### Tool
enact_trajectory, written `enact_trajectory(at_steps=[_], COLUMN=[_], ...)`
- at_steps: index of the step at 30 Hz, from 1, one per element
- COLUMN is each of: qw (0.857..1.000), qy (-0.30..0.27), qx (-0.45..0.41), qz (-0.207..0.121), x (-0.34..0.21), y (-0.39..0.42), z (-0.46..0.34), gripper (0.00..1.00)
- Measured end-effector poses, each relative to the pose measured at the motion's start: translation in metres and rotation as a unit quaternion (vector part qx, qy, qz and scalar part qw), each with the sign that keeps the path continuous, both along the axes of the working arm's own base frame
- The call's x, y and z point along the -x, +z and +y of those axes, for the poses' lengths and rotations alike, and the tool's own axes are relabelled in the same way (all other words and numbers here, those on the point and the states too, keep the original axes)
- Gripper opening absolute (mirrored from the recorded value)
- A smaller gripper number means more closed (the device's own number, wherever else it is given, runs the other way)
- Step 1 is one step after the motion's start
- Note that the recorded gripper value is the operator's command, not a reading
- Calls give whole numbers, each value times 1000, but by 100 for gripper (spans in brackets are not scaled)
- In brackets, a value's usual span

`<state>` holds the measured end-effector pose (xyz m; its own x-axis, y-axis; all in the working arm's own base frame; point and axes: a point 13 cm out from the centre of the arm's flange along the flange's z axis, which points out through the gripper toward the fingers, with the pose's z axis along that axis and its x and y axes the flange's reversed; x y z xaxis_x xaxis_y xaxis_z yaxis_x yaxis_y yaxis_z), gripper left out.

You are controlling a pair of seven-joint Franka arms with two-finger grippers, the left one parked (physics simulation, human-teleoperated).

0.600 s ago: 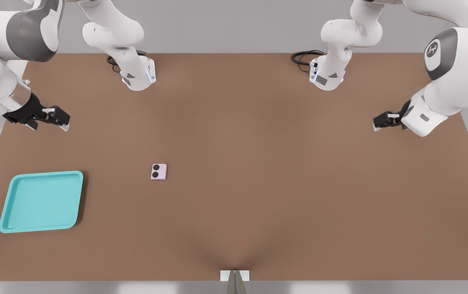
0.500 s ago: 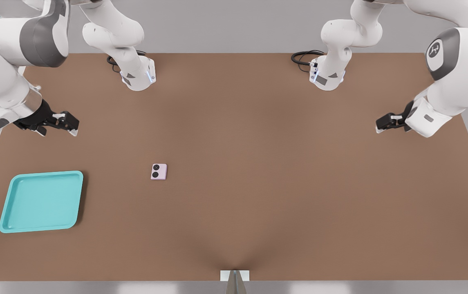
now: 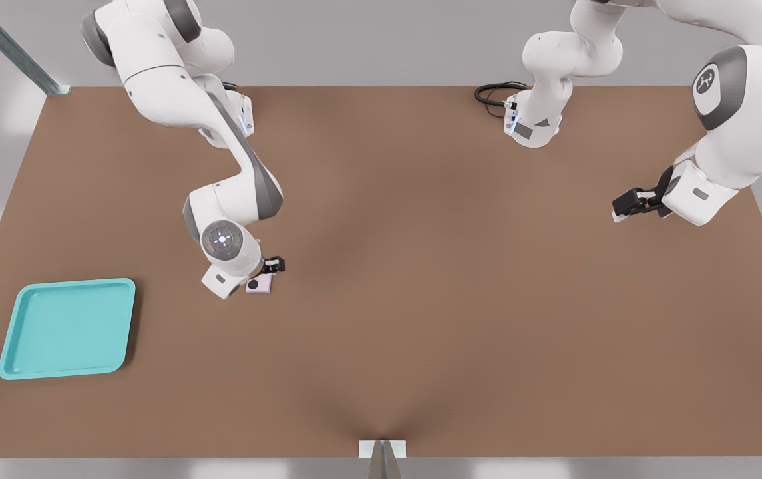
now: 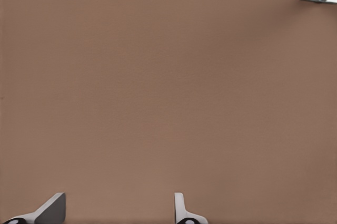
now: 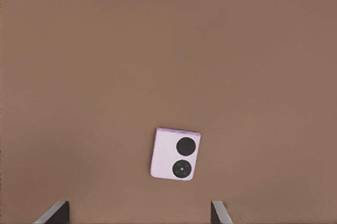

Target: Keep left arm still and place phone on the tray with right arm

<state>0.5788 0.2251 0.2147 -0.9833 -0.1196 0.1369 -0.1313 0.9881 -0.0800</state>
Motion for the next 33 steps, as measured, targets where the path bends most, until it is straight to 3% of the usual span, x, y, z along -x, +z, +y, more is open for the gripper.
enact_trajectory(at_steps=[6, 19, 33], qw=[997, 985, 990], qy=[-74, -170, -137], qx=[-16, -16, -14], qz=[-35, -34, -15], x=[-14, 1, 26], y=[-27, -89, -117], z=[-7, -29, -33], gripper=[100, 100, 100])
